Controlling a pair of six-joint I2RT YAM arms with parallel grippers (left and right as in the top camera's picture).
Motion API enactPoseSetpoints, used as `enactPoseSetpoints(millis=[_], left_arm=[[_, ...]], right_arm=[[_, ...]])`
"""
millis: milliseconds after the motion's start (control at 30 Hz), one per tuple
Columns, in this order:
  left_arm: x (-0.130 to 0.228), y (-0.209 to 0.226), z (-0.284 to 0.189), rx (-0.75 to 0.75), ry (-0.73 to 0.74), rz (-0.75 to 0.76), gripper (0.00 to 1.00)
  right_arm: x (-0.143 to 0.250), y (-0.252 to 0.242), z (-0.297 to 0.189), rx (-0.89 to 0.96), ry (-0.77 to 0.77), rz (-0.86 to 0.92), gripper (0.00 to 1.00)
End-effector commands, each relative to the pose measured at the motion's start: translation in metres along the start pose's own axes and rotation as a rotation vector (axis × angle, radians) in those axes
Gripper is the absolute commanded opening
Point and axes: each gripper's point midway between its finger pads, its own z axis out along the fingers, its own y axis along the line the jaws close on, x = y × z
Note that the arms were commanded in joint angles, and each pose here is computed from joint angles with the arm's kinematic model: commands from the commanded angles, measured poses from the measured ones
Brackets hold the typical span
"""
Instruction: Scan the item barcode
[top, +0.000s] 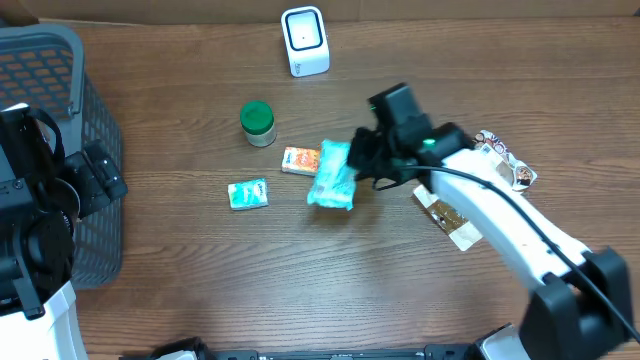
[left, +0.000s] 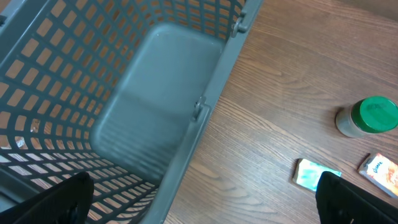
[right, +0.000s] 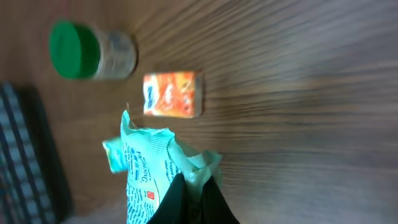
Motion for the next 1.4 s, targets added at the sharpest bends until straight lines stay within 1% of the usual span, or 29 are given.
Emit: enactPoseSetpoints(millis=[0,100,200,267,300,433,467,500,533,600,633,667,767,900,1000,1067,1167,1233,1267,1367], left_arm=[[-0.005,0.004,-0.008,-0.007,-0.03,-0.033,1.0],[-0.005,0.004,-0.008,-0.007,-0.03,-0.033,1.0],[-0.005,0.004,-0.008,-0.007,-0.03,-0.033,1.0],[-0.005,0.004,-0.008,-0.007,-0.03,-0.033,1.0],[-0.005,0.004,-0.007,-0.007,-0.03,-0.033,1.0],[-0.005,0.004,-0.008,-0.007,-0.03,-0.033,1.0],[-0.005,0.004,-0.008,-0.007,-0.03,-0.033,1.0],[-0.005,0.004,-0.008,-0.007,-0.03,-0.033,1.0],[-0.005,0.004,-0.008,-0.007,-0.03,-0.033,1.0],[-0.005,0.004,-0.008,-0.007,-0.03,-0.033,1.0],[-0.005,0.004,-0.008,-0.007,-0.03,-0.033,1.0],[-0.005,0.004,-0.008,-0.007,-0.03,-0.033,1.0],[-0.005,0.004,-0.008,-0.007,-0.03,-0.033,1.0],[-0.005,0.004,-0.008,-0.007,-0.03,-0.033,1.0],[-0.005,0.004,-0.008,-0.007,-0.03,-0.033,1.0],[-0.005,0.004,-0.008,-0.007,-0.03,-0.033,1.0],[-0.005,0.004,-0.008,-0.007,-0.03,-0.033,1.0],[-0.005,0.004,-0.007,-0.007,-0.029,-0.033,1.0],[-0.005,0.004,-0.008,-0.007,-0.03,-0.033,1.0],[-0.005,0.004,-0.008,-0.007,-0.03,-0.033,1.0]], right_arm=[[-0.017,-0.022,-0.001,0.084,-0.089,0.222,0.04],[-0.017,-0.05,0.008,0.175,-0.157,0.427,0.04],[-0.001,-0.072,0.021,0.239,-0.175,0.653,0.04],[0.013,-0.081,0.029,0.267,-0.168,0.76,0.04],[0.021,-0.084,0.034,0.277,-0.164,0.791,0.04],[0.038,-0.082,0.048,0.286,-0.142,0.733,0.04],[0.041,-0.08,0.049,0.291,-0.135,0.699,0.08],[0.043,-0.078,0.05,0.294,-0.125,0.632,0.25],[0.044,-0.076,0.051,0.296,-0.115,0.546,0.5],[0.046,-0.073,0.051,0.291,-0.083,0.427,0.72],[0.048,-0.071,0.051,0.283,-0.059,0.378,0.79],[0.05,-0.067,0.051,0.262,-0.016,0.28,0.83],[0.046,-0.057,0.048,0.206,0.048,0.048,0.85],[0.029,-0.055,0.038,0.164,0.076,-0.248,0.85],[0.022,-0.064,0.035,0.126,0.122,-0.403,0.85],[0.023,-0.07,0.036,0.1,0.16,-0.406,0.84],[0.035,-0.065,0.04,-0.029,0.252,-0.431,0.83],[0.044,-0.064,0.046,-0.1,0.308,-0.448,0.79],[0.047,-0.065,0.051,-0.115,0.331,-0.442,0.78],[0.053,-0.074,0.065,-0.103,0.376,-0.419,0.77]])
